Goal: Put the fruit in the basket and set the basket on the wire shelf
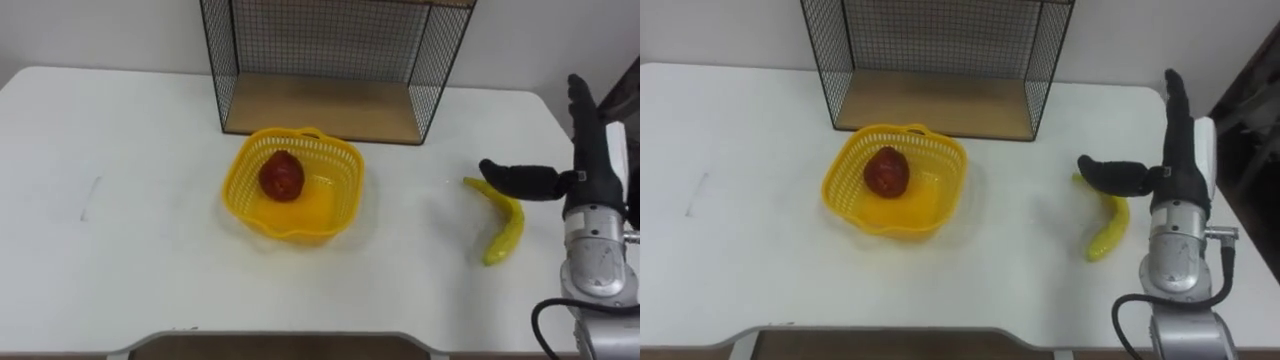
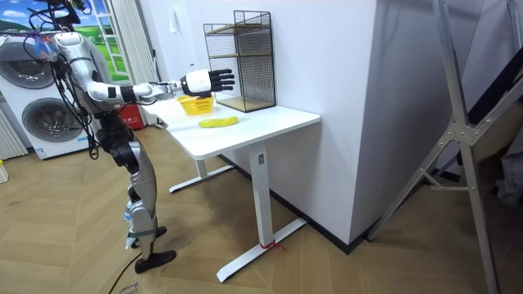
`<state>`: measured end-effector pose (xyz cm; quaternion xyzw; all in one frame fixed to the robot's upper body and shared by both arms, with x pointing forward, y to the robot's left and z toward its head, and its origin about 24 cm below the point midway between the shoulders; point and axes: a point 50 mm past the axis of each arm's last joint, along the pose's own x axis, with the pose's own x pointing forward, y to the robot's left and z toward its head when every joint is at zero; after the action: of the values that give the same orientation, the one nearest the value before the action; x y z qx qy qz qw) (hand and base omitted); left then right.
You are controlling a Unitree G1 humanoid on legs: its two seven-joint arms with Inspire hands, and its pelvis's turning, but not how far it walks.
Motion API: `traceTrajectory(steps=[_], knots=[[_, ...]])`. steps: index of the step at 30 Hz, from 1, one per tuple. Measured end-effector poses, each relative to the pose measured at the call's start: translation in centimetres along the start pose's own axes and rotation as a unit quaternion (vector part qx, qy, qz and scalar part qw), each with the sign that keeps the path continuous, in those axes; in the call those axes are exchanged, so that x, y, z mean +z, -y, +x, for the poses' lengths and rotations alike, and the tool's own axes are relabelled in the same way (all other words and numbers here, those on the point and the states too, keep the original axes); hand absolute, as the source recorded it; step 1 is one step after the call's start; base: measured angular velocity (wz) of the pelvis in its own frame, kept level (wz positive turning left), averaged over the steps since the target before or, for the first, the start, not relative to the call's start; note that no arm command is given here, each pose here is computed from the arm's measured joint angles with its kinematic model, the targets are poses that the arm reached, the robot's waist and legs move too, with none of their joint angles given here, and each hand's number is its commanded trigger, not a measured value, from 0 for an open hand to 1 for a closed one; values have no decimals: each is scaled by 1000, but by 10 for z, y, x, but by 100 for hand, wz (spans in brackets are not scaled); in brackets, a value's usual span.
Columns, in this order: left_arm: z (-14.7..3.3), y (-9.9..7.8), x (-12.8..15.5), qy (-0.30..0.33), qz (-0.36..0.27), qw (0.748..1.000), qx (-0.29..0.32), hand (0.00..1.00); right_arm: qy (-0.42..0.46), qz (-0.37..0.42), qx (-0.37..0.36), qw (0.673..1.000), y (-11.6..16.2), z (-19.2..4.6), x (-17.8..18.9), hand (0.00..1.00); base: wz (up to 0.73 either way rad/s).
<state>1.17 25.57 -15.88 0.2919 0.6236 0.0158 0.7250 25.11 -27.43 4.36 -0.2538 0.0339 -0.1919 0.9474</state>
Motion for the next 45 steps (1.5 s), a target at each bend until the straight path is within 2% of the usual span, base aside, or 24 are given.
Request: traceTrajectory(steps=[15, 21, 34, 36, 37, 45], knots=[[-1, -10, 1, 2, -26, 1000, 11, 0, -109, 9, 75, 991, -5, 3, -42, 0, -1], [-1, -8, -4, -14, -24, 1000, 1, 0, -175, 5, 123, 977, -10, -6, -70, 0, 1], [-1, -14, -10, -29, -31, 999, 3, 0, -227, -28, 163, 960, -10, -10, -94, 0, 10], [0, -14, -10, -29, -31, 999, 2, 0, -230, -33, 165, 959, -11, -9, -96, 78, 4], [0, -15, -9, -28, -31, 999, 2, 0, -230, -37, 168, 958, -11, -8, -96, 100, 0], [1, -18, -5, -26, -30, 999, 5, 0, -237, -68, 161, 956, -4, -6, -99, 100, 0]])
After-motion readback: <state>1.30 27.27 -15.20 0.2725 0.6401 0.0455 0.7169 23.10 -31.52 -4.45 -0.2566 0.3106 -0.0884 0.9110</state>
